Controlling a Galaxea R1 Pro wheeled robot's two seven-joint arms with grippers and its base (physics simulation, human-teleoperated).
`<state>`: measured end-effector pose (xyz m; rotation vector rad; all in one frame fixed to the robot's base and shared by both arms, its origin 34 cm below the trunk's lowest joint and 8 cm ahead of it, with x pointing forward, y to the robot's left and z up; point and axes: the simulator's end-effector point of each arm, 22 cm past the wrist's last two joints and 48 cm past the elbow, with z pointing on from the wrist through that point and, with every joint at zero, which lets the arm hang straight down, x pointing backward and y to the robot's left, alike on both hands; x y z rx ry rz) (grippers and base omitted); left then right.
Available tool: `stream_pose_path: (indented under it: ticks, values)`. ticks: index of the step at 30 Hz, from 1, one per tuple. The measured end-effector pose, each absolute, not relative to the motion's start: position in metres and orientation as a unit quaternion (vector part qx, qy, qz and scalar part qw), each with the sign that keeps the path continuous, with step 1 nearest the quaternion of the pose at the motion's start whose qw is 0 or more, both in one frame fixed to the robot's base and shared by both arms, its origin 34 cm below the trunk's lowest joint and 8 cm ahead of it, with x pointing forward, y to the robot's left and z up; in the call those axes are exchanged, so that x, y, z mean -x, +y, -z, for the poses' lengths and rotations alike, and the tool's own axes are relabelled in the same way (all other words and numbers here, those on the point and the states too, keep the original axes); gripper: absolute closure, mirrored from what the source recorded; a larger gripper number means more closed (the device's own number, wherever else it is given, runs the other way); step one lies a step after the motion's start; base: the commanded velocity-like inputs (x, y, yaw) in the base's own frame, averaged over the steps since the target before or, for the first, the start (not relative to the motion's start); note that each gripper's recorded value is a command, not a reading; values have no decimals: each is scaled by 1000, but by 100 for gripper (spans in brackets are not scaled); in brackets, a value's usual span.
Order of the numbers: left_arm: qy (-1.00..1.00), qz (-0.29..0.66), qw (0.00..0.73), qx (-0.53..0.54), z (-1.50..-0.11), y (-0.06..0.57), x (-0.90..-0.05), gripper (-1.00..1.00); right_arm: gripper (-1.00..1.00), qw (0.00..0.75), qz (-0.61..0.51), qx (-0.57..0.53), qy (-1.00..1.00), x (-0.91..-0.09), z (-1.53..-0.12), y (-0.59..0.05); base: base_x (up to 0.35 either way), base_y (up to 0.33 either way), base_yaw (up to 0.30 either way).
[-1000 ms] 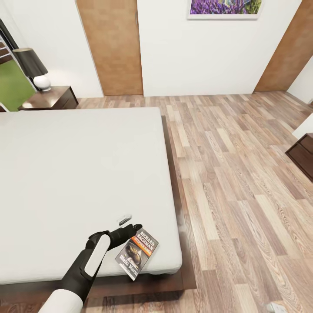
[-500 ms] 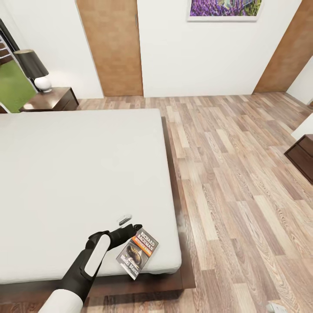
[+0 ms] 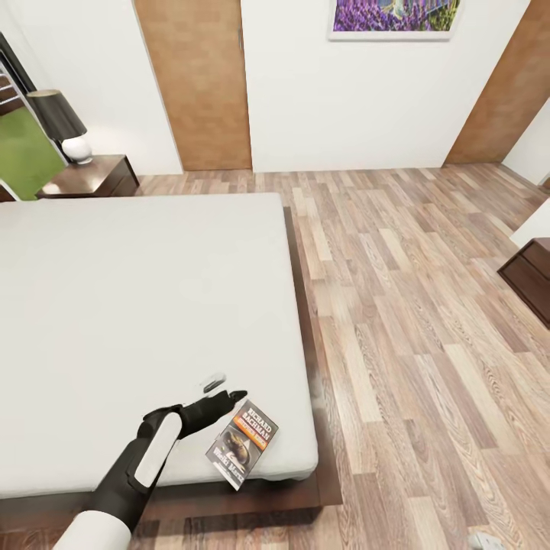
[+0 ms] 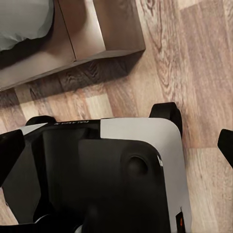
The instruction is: In the bedroom, move the book from the bed onto either nightstand, and place the two sandals side by side next to the bed.
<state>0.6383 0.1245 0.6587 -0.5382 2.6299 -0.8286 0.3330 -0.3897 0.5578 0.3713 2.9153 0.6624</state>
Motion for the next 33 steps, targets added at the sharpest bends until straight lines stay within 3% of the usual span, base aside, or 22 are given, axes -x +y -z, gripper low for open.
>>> stream_pose_path:
  ticks: [9, 15, 33]
  values:
    - [915, 361, 109, 144, -667, 195, -550, -100, -100, 64, -220, -123, 966, -331, -569, -389, 0, 0, 0]
    - [943, 299, 55, 136, -620, 229, -448, -100, -100, 65, -219, -123, 966, -330, -576, -390, 0, 0, 0]
    - [950, 280, 84, 110, -596, 257, -363, -100, -100, 65, -222, -123, 965, -326, -596, -389, 0, 0, 0]
